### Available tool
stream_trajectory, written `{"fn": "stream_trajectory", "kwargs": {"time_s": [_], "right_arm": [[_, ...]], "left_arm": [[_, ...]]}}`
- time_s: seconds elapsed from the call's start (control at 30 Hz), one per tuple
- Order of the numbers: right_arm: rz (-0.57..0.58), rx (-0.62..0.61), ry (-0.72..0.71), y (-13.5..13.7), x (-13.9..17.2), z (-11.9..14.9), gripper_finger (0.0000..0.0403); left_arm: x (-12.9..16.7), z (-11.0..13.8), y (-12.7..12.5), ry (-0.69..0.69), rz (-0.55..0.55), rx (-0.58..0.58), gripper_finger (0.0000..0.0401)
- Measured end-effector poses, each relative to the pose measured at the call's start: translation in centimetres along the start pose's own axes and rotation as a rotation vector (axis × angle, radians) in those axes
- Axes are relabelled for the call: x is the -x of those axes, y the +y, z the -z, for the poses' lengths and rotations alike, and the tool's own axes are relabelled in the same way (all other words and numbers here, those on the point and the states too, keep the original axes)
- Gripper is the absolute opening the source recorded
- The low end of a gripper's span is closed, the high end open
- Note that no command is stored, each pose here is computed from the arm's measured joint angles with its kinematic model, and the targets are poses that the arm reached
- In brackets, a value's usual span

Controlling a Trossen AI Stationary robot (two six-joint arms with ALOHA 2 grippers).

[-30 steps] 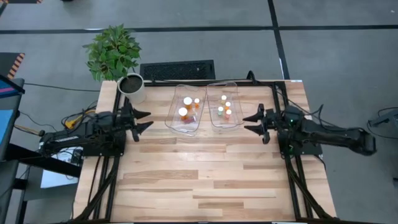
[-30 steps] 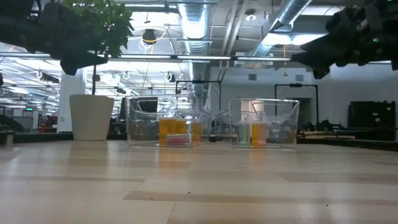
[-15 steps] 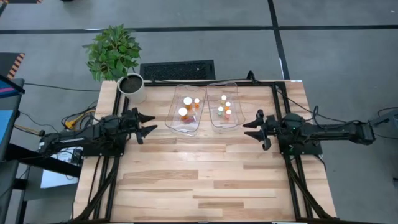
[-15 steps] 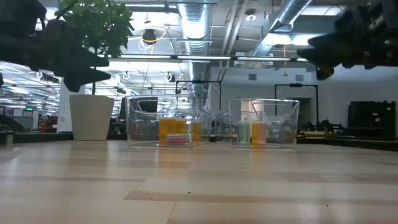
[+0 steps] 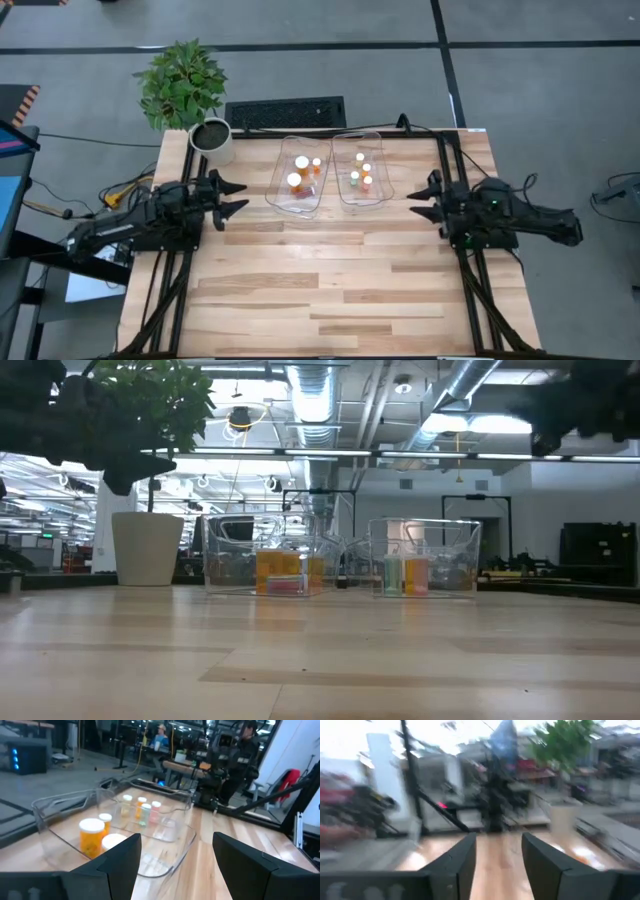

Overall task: Pick and place medicine bottles into bin by pill shape (circle, oval)
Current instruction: Return to Home Position

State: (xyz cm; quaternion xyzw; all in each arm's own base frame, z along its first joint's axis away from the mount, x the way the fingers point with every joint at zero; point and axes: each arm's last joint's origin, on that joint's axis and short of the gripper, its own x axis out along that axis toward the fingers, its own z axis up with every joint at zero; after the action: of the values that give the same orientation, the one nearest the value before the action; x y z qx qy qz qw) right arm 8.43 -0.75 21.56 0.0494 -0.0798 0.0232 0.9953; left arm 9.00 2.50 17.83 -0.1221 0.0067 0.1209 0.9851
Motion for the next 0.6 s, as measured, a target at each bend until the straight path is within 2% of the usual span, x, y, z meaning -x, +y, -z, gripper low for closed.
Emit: {"fn": "stream_trajectory", "kwargs": {"time_s": [0.1,0.23,0.43,0.6], "right_arm": [[0.029,0.049,0.016,-0.3,-0.3,1.2,0.0171],[0.041,0.052,0.032,-0.7,-0.6,3.8,0.0167],[0.045,0.074,0.042,-0.7,-0.5,3.9,0.0160],[0.103,0.075,0.057,-0.9,-0.5,4.1,0.0155]], "left_arm": [[0.0,0.4,0.3,0.007,-0.014,-0.007,0.0240],[-0.1,0.5,0.3,0.001,-0.016,-0.013,0.0240],[-0.2,0.6,0.4,0.012,-0.012,-0.043,0.0240],[-0.2,0.6,0.4,0.013,-0.013,-0.079,0.0240]]}}
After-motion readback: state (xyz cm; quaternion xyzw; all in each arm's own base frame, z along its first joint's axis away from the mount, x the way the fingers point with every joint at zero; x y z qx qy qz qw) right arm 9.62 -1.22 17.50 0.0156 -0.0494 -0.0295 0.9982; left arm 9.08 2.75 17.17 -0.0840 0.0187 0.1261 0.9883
